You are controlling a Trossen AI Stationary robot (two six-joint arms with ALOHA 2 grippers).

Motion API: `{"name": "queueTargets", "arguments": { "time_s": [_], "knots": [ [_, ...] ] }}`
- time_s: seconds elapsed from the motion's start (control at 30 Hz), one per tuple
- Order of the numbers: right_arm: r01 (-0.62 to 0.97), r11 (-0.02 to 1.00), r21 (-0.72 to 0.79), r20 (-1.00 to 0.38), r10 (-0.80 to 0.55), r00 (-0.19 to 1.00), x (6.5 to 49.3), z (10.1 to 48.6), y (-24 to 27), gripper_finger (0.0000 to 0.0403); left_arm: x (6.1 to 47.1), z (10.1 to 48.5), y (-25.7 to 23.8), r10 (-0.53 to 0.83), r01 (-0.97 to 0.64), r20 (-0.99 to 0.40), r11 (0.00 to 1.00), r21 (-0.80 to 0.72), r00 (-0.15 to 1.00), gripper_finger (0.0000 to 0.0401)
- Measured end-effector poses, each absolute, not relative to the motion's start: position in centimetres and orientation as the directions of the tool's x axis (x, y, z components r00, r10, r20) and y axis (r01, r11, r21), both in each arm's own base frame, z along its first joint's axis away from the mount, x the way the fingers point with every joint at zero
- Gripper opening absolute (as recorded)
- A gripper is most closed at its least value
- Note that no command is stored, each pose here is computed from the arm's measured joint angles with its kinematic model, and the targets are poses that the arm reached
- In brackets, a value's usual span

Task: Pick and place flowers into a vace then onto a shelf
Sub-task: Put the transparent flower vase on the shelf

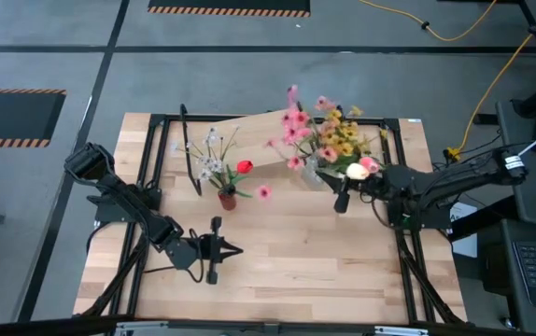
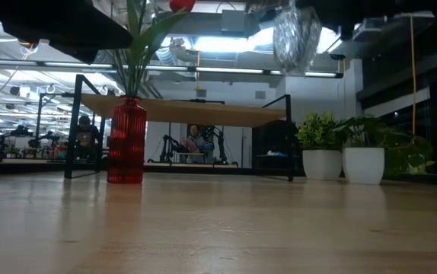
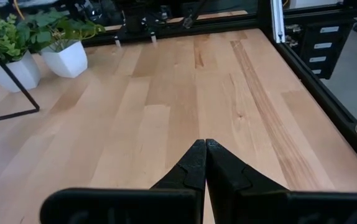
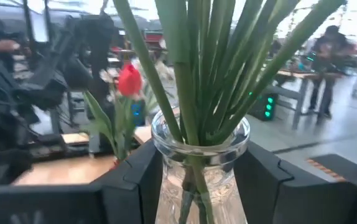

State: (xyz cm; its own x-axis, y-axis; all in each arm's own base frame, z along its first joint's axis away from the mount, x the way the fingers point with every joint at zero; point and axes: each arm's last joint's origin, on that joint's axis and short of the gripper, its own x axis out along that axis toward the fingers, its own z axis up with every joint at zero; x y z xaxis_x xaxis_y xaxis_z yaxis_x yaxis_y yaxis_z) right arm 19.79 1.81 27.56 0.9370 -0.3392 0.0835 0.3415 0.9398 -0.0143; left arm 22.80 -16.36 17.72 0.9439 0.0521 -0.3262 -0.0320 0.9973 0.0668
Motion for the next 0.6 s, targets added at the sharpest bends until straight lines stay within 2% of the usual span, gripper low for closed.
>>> {"name": "queueTargets", "arguments": {
  "time_s": [0.17, 0.3, 0.6],
  "knots": [
    [0.352, 0.935, -0.05, 0.016, -0.352, 0.936, 21.0, 29.4, 0.5, 0.0159, 22.9, 17.7, -16.2, 0.05, -0.032, -0.328, 0.998, 0.059, 0.943, 0.0006],
    [0.387, 0.921, -0.053, 0.017, -0.386, 0.922, 22.3, 30.7, -1.2, 0.0159, 22.9, 17.7, -16.2, 0.05, -0.032, -0.328, 0.998, 0.059, 0.943, 0.0006],
    [0.314, 0.948, -0.052, -0.024, -0.315, 0.949, 26.1, 30.4, -5.5, 0.0159, 22.8, 17.7, -16.3, 0.046, -0.028, -0.328, 0.998, 0.059, 0.943, 0.0006]
  ]
}}
